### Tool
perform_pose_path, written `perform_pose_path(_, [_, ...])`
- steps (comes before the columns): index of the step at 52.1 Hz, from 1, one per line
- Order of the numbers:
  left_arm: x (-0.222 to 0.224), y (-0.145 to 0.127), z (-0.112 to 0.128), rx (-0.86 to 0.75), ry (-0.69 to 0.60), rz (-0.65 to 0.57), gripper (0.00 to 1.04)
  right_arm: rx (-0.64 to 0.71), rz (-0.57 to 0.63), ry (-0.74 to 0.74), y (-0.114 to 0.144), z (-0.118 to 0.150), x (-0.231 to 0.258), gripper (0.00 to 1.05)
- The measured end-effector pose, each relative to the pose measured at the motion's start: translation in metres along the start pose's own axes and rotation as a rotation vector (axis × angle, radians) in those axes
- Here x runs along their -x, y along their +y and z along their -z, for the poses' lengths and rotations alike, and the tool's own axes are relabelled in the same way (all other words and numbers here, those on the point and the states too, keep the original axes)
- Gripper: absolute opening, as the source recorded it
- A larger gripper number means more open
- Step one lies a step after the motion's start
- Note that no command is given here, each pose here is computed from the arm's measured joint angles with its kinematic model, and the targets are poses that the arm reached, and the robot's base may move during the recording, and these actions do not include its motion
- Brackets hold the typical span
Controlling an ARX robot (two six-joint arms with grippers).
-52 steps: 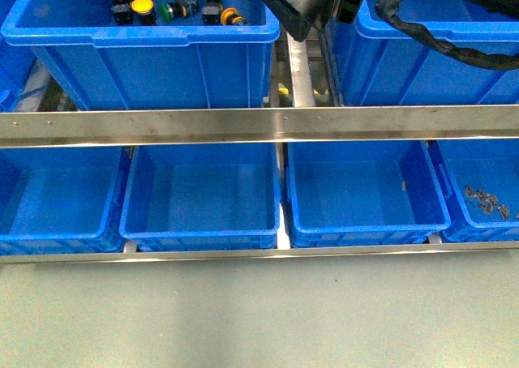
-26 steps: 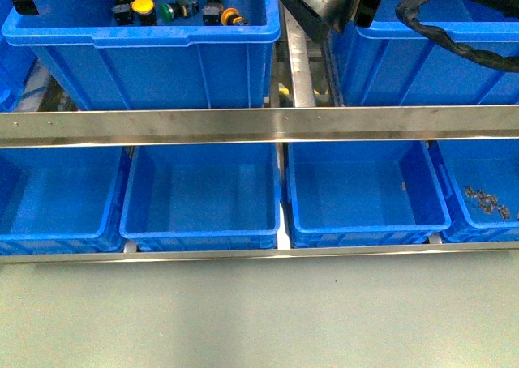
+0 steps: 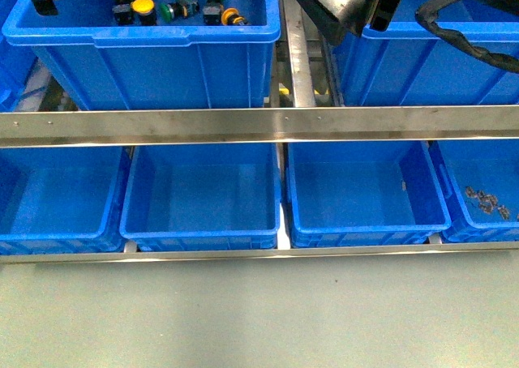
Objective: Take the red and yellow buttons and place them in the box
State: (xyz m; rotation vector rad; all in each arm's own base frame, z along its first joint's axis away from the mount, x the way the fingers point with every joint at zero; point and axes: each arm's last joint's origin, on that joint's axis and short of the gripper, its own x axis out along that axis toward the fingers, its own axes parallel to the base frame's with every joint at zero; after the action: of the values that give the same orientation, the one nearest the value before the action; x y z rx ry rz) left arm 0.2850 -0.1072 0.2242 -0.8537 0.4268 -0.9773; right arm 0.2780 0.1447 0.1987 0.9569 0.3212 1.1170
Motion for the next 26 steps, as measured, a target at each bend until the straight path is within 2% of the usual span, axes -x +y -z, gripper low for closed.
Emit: perform_pose_path(26, [-0.008, -0.002, 0.012, 0.04, 0.038, 0.017, 0.22, 0.004, 0.013, -0.017, -0.002, -0.005, 0.004, 0.97])
